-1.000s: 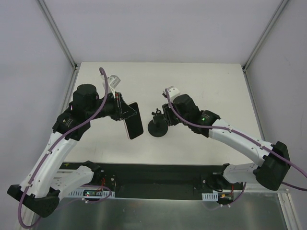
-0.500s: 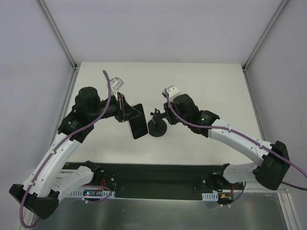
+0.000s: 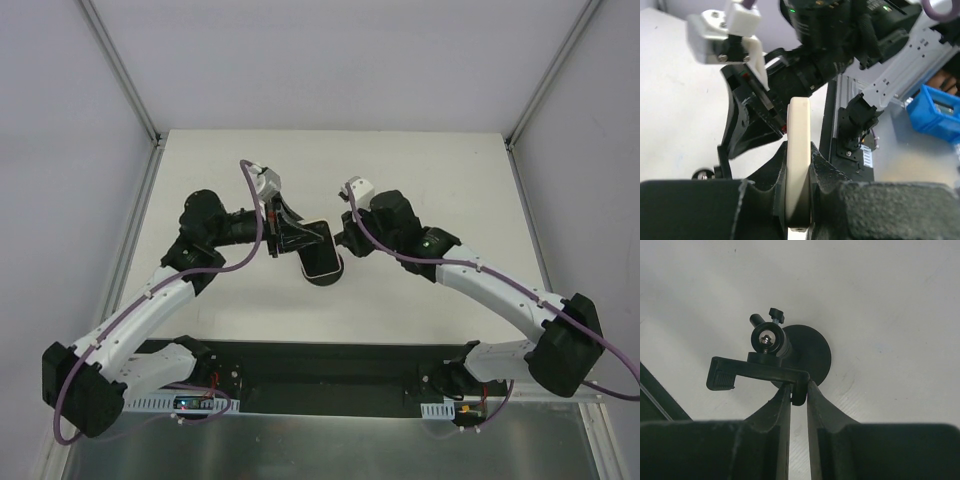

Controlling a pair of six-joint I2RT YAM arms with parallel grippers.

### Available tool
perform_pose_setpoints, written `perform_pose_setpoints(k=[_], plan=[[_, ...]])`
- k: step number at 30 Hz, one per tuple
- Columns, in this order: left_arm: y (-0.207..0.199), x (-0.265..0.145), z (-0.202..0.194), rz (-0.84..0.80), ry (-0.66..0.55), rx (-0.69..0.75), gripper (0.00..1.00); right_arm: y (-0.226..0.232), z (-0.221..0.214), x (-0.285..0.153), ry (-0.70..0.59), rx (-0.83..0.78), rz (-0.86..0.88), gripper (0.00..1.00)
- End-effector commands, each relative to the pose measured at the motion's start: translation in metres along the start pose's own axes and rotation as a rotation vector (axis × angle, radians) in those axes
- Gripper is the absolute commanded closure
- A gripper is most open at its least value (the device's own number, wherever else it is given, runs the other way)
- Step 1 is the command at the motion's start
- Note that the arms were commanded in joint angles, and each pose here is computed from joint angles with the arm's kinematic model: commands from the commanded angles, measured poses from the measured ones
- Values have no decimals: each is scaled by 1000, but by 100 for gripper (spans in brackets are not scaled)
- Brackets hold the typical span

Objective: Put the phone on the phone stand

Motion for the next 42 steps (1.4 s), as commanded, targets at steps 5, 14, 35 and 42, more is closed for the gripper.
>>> perform_pose_setpoints(k=[5, 14, 35, 42], plan=[[-2, 37, 17, -408, 30, 367, 100, 1, 6, 5, -36, -48, 328, 99], [20, 77, 10, -595, 159, 376, 100, -6, 3, 8, -32, -30, 380, 99], [58, 86, -13, -422, 228, 432, 100, -17, -2, 8, -71, 40, 364, 99], [64, 82, -18, -369, 242, 437, 100, -18, -2, 8, -79, 39, 358, 99]])
Point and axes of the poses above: each gripper's point midway between its finger pads, its own x axis out along the fingers, its own y axis along the line the jaws close on, z = x × y, the point moved 8 cm from there along -x, back along the fingers, and after that the axes turned 5 degrees about -x, right-handed, at the moved point
